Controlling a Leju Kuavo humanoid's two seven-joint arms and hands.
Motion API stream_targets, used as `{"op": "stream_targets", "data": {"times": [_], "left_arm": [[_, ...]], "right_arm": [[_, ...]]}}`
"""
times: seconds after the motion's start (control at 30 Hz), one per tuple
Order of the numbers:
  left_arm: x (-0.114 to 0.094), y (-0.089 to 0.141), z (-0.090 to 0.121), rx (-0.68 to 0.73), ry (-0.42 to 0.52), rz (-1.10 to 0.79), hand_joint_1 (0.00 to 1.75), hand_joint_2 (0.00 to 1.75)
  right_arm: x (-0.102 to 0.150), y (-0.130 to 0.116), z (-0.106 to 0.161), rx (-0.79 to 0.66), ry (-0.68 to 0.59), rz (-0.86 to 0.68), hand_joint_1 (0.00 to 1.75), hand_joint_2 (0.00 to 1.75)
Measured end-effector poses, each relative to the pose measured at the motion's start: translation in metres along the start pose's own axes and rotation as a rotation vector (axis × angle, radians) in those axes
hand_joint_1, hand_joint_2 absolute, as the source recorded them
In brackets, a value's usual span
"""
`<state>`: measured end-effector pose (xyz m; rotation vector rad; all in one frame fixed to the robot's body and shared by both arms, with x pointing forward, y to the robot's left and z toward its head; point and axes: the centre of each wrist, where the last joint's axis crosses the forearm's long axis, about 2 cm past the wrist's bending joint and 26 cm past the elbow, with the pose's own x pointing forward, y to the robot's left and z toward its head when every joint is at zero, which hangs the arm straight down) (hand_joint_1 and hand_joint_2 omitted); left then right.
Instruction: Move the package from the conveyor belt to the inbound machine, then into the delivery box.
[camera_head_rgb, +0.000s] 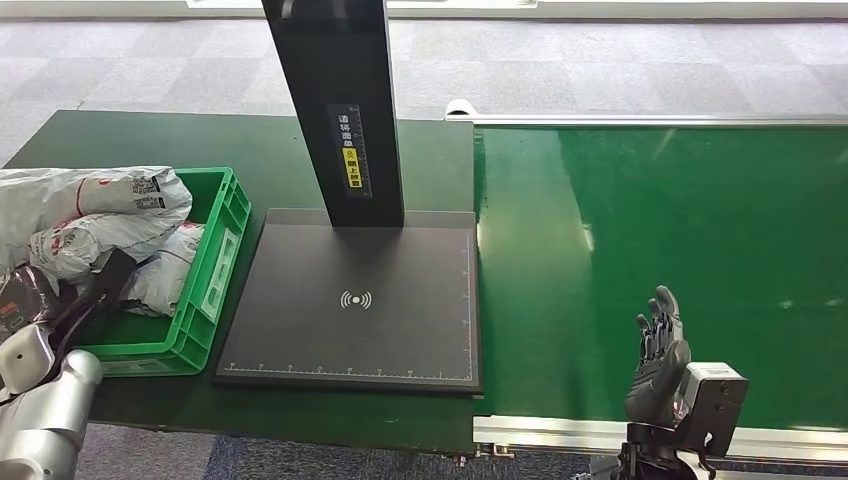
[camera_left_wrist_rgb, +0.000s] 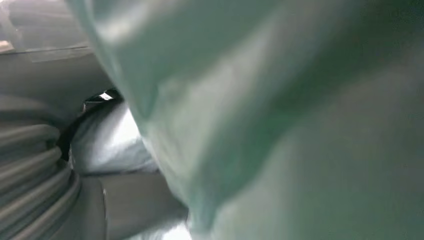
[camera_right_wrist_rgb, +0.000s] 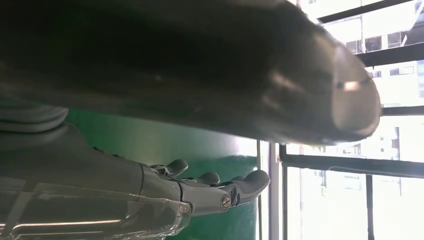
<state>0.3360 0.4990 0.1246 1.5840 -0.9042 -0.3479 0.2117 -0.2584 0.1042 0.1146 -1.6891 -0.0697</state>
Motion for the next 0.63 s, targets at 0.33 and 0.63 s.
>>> {"op": "stream_targets", "data": {"times": [0.33, 0.63], "left_arm": [[0.0, 0.001, 0.014, -0.274, -0.017, 0.862, 0.0, 1.75], [0.025, 0.026, 0.039, -0.44, -0.2, 1.429, 0.0, 1.75]], "right_arm": [[-0.001, 0.001, -0.001, 0.015, 0.002, 0.0, 0.0, 0.0], [-0.003, 0.001, -0.002, 0.023, 0.006, 0.002, 0.0, 0.0]]}}
